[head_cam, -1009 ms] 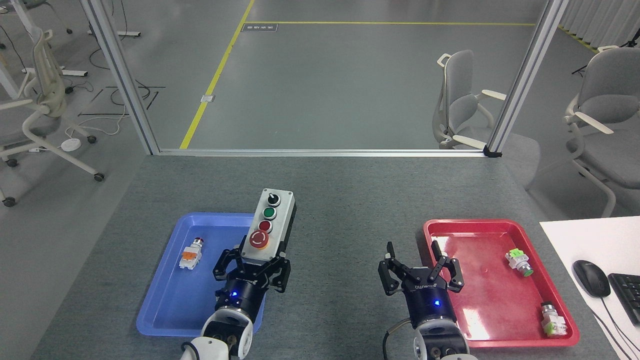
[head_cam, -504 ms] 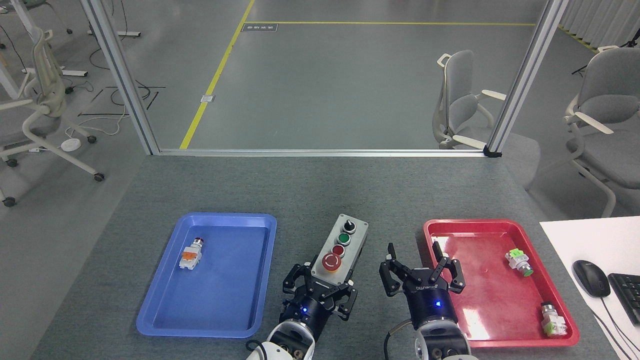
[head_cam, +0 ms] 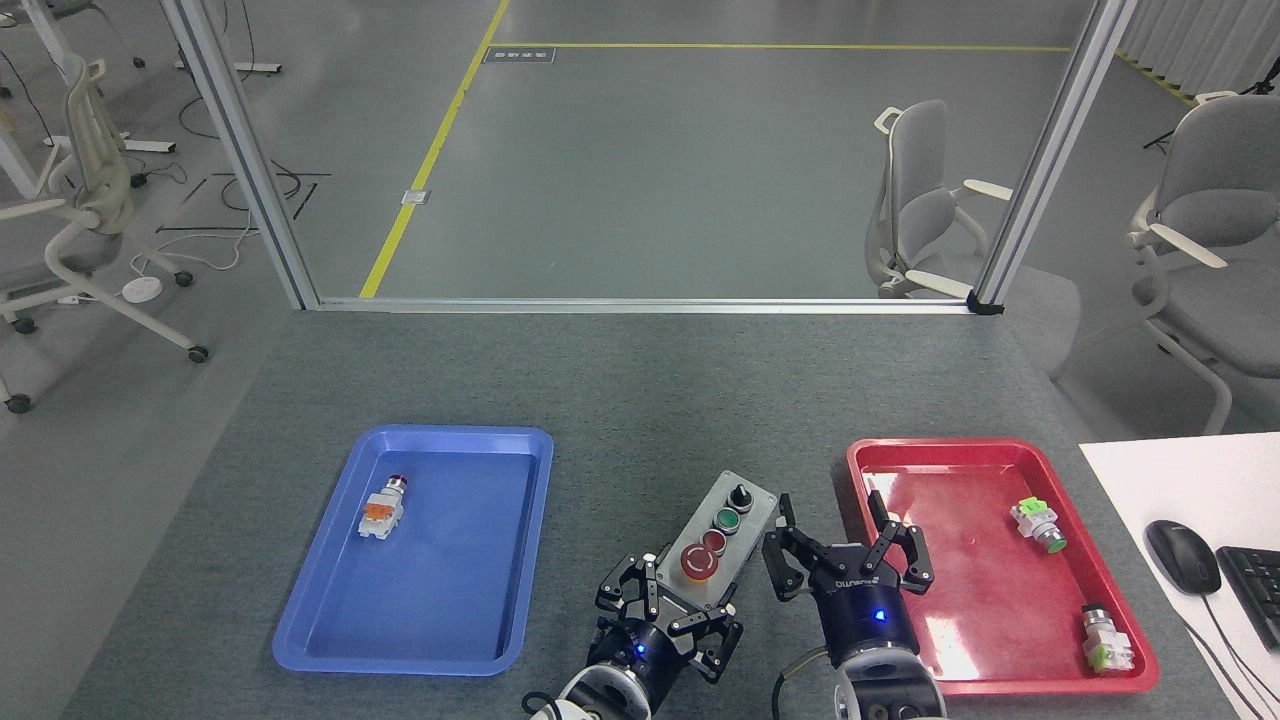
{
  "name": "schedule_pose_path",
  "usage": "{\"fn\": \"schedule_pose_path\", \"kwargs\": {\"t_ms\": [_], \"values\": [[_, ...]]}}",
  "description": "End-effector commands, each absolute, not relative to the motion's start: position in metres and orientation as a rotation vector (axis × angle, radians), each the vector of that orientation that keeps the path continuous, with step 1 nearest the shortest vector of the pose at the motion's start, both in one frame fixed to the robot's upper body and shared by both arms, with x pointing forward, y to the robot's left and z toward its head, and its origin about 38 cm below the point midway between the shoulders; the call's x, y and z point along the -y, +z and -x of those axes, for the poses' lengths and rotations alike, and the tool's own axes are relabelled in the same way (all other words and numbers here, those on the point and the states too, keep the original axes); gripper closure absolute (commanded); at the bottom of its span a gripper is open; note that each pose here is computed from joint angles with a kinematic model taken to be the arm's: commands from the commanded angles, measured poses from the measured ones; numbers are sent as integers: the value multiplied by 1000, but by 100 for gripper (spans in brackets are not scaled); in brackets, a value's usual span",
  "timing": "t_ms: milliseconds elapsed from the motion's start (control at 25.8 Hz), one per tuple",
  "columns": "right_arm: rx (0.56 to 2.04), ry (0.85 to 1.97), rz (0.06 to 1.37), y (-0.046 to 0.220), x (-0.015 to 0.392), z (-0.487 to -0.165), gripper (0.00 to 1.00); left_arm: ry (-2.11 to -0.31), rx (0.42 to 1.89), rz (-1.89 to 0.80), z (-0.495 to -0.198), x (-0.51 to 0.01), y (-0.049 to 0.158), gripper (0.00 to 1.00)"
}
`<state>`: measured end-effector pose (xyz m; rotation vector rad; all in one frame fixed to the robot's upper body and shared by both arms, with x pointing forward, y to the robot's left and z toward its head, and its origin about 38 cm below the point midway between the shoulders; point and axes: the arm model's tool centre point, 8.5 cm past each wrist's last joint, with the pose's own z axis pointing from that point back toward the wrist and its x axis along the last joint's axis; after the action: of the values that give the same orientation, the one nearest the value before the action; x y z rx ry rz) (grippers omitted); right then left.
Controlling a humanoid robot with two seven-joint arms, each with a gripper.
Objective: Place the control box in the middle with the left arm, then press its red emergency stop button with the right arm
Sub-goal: 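Set the control box down between the trays with the left gripper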
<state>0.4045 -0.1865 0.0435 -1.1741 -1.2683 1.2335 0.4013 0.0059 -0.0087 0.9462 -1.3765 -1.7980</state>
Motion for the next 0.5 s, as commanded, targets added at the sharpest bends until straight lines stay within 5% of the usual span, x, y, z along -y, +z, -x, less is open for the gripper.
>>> {"fn": "schedule_pose_path", "kwargs": {"t_ms": [0, 194, 466], "values": [[1279, 1226, 1186, 43, 187, -403, 1, -1807, 1380, -951, -401, -3, -8, 93], [1284, 1226, 1176, 42, 186, -401, 1, -1802, 1377, -959, -401, -4, -8, 54], [1289, 1225, 1170, 42, 184, -401, 1, -1804, 1376, -959, -401, -5, -8, 29]]}}
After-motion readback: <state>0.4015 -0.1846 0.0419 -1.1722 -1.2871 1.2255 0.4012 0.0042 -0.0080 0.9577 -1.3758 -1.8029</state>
